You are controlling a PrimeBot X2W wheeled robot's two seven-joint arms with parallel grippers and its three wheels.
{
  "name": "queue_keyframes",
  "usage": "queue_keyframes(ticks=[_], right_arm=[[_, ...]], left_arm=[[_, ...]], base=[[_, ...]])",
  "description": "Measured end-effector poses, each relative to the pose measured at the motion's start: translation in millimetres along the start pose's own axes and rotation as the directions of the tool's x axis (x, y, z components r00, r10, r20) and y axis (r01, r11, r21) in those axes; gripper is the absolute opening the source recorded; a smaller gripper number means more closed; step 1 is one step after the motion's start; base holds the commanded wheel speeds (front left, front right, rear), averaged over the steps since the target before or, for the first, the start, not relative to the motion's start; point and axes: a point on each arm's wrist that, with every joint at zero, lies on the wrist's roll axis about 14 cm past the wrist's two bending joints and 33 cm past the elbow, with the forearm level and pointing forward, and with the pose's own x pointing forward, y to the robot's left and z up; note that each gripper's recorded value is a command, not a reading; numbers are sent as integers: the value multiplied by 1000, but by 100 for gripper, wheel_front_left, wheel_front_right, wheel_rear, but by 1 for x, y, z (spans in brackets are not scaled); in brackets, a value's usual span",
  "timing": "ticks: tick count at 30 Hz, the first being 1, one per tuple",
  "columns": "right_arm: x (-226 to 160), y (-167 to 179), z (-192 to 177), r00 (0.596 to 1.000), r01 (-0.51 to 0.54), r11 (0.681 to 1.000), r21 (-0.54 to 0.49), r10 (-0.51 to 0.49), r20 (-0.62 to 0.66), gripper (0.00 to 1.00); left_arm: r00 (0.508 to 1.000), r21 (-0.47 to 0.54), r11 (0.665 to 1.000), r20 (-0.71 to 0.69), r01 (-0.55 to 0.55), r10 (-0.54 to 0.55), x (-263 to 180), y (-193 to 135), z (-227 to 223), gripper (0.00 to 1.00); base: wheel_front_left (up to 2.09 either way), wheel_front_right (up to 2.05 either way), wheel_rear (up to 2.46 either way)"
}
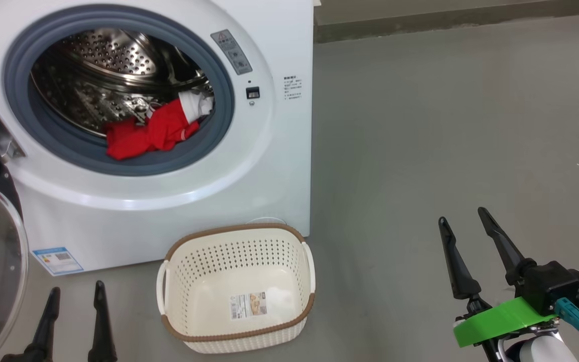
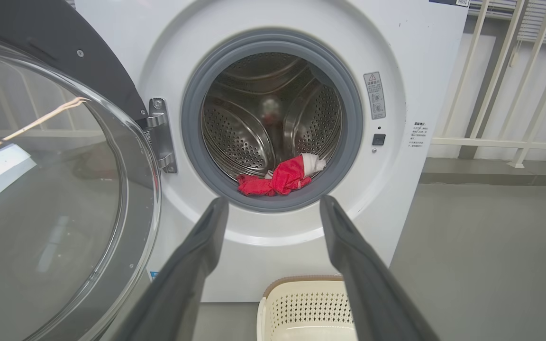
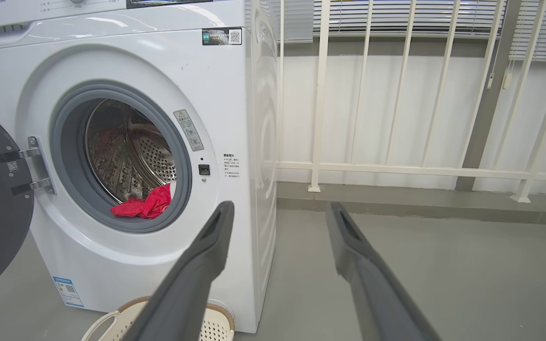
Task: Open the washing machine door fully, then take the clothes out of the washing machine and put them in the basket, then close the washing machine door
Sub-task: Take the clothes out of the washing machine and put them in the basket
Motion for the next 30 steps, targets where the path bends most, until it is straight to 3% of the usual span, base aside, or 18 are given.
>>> queue_keyframes(ticks=[17, 30], right_arm=[[-2, 1, -1, 1000, -5, 1000, -7, 5, -4, 100], [0, 4, -4, 1000, -12, 1000, -5, 12, -13, 100]], left_arm=[[999, -17, 999, 25, 29, -29, 1, -6, 10, 100], [1000, -9, 1000, 26, 12, -12, -1, -3, 10, 100]], base=[[157, -157, 0], [30, -30, 0]])
